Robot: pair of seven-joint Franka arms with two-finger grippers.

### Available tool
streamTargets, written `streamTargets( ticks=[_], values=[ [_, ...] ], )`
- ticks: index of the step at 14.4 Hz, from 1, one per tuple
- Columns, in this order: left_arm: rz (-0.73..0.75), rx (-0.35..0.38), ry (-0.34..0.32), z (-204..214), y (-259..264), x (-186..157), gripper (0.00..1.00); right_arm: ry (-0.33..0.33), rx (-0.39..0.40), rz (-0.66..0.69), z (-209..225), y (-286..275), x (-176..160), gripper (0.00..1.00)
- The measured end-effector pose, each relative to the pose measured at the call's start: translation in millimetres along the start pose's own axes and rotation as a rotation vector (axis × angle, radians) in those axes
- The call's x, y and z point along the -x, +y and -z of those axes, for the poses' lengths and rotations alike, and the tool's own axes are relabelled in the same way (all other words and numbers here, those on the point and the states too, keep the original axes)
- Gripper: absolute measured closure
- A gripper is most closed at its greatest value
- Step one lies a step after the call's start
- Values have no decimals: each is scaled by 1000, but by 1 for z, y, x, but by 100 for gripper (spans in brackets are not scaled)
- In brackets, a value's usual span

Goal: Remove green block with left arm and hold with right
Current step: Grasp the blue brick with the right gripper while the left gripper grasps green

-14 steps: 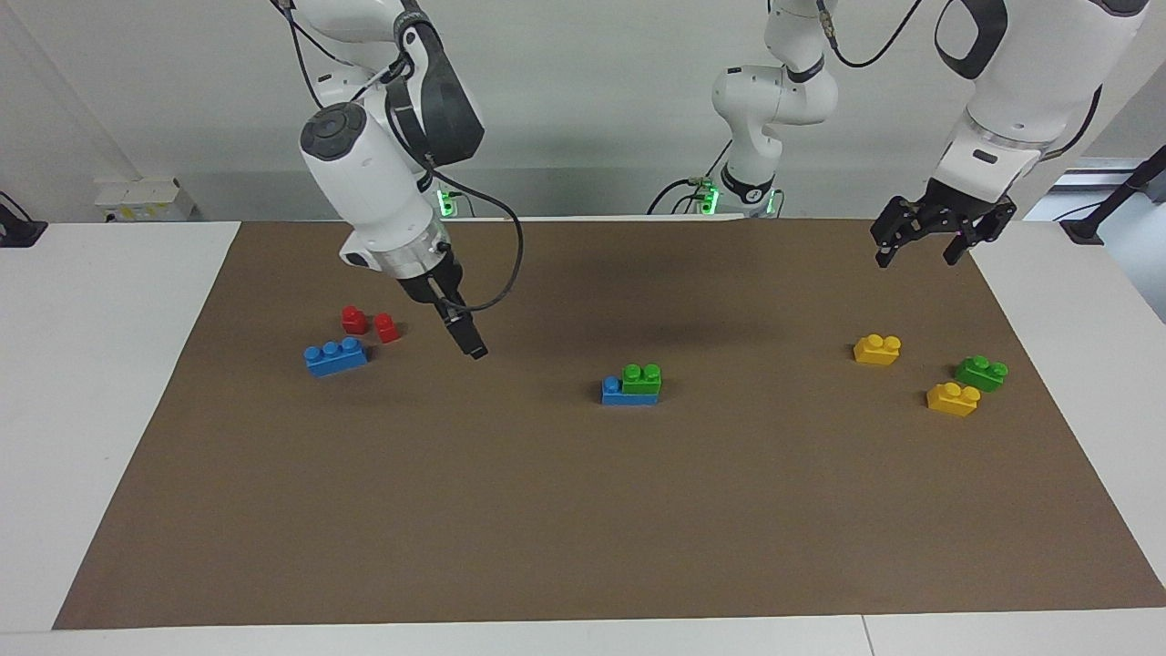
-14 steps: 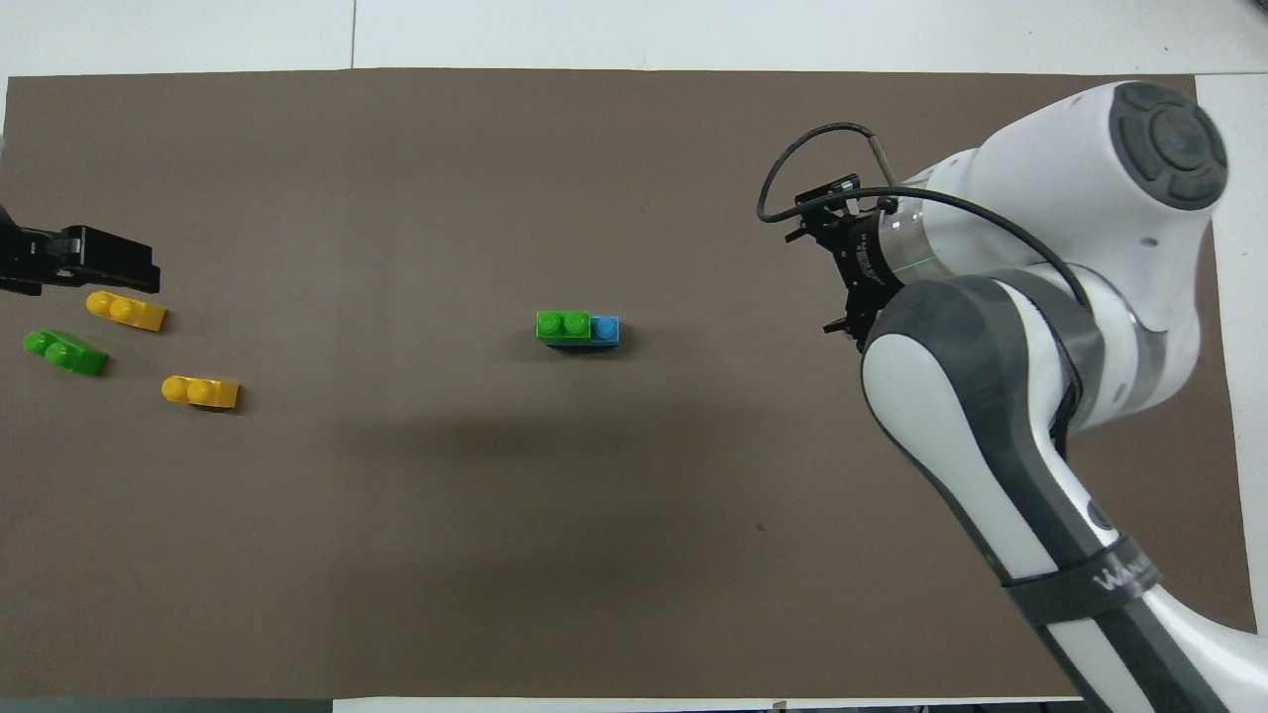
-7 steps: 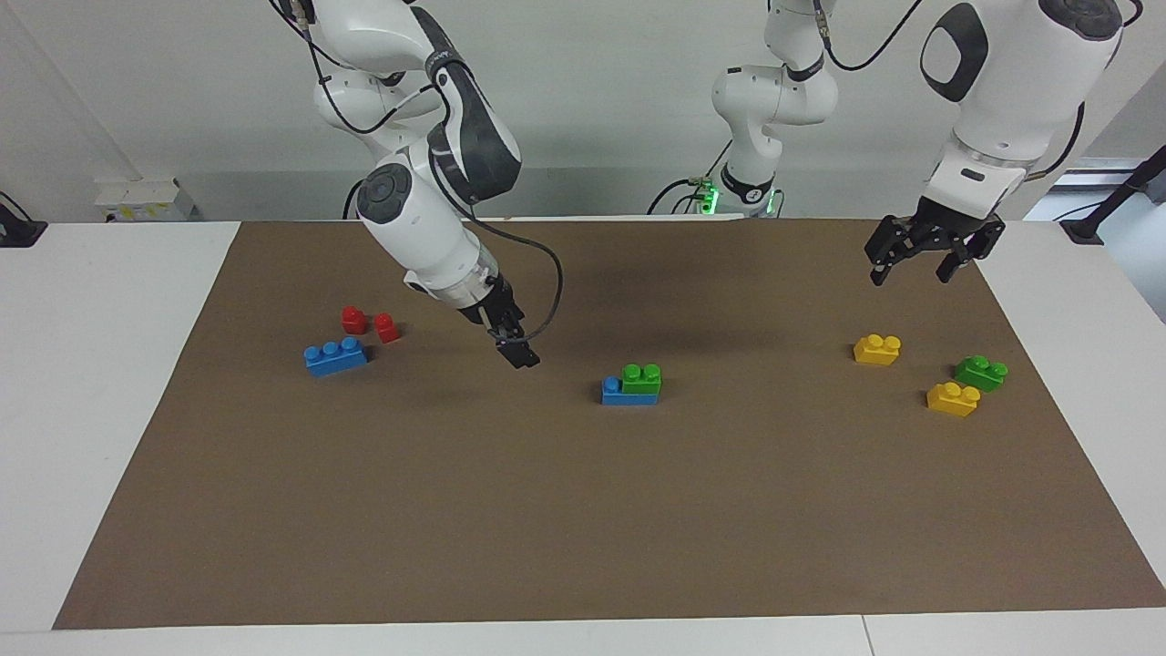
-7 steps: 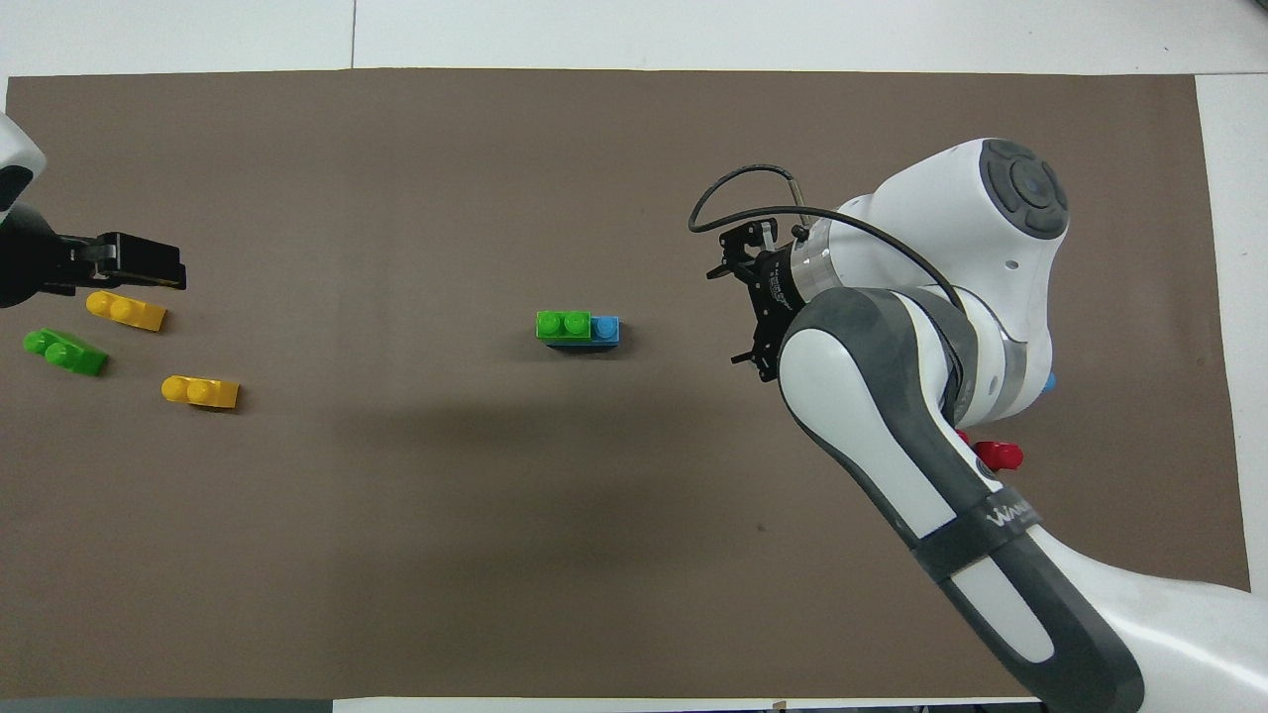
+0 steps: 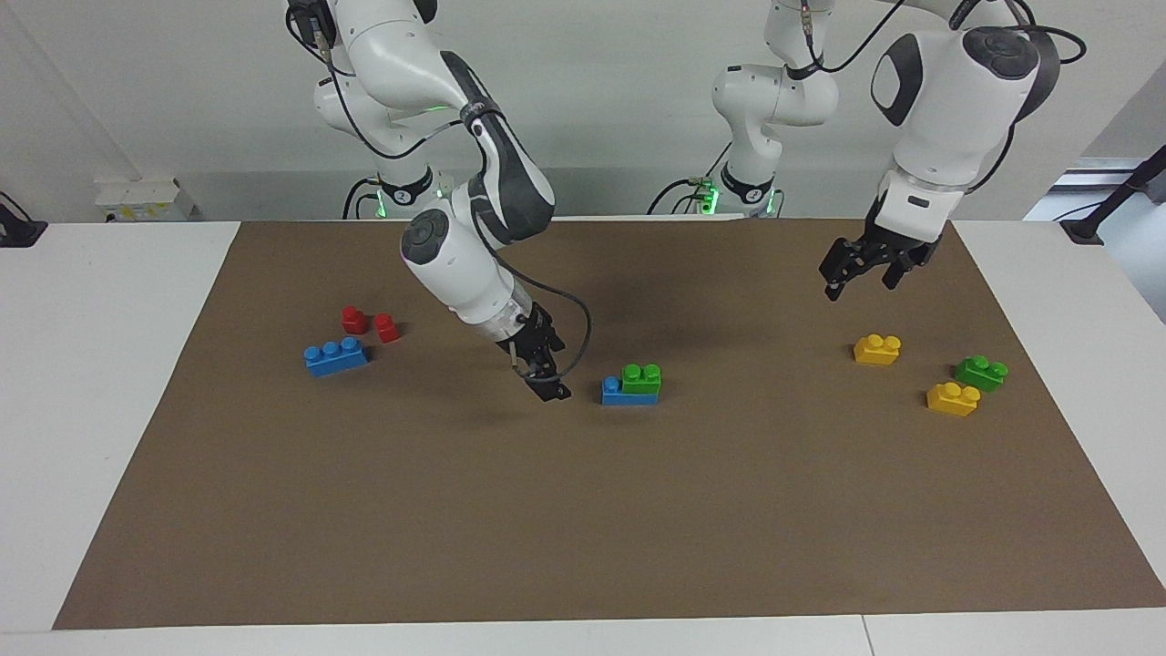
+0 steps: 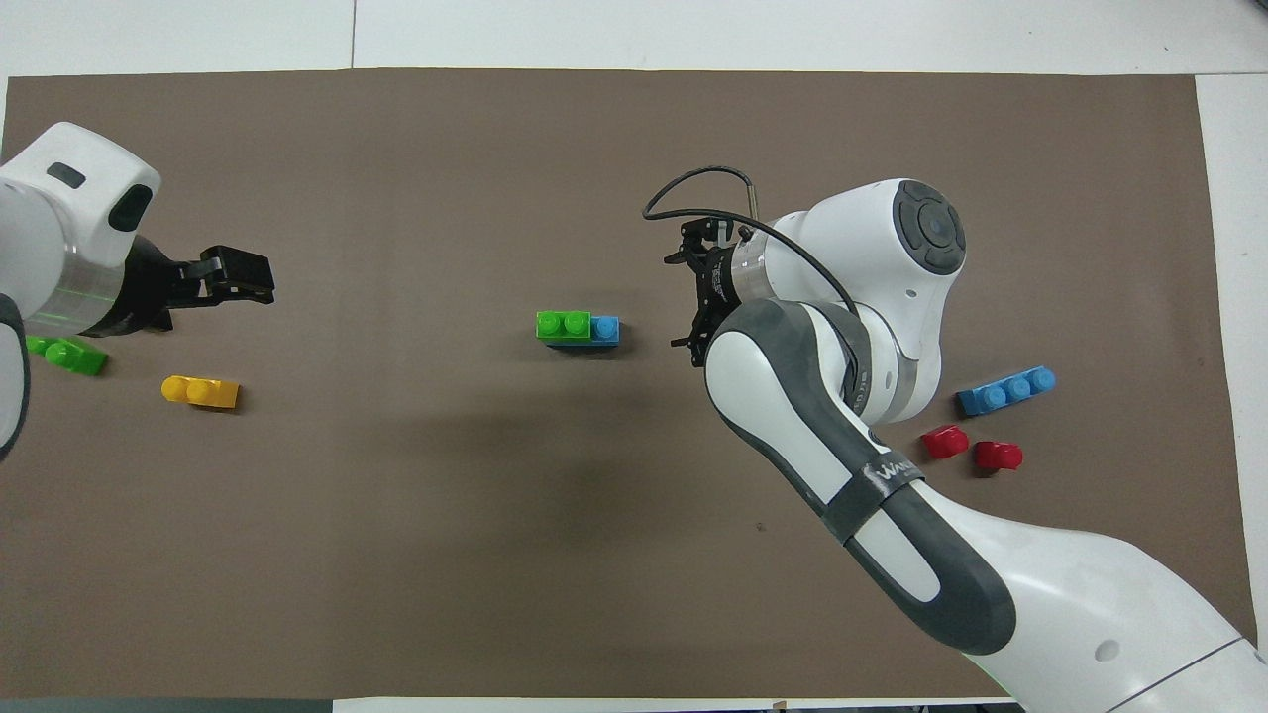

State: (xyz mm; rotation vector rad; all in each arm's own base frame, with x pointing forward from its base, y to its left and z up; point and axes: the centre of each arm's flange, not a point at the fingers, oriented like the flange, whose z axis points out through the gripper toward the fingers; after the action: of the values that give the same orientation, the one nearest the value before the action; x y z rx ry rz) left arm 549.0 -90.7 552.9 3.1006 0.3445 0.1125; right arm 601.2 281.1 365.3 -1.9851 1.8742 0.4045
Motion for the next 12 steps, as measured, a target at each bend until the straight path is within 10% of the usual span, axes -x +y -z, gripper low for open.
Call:
streamTargets(
  ticks=[12],
  values=[
    [716,56,13,-35,123,69,0,11,-4,-8,-53,14,20,0]
  ],
)
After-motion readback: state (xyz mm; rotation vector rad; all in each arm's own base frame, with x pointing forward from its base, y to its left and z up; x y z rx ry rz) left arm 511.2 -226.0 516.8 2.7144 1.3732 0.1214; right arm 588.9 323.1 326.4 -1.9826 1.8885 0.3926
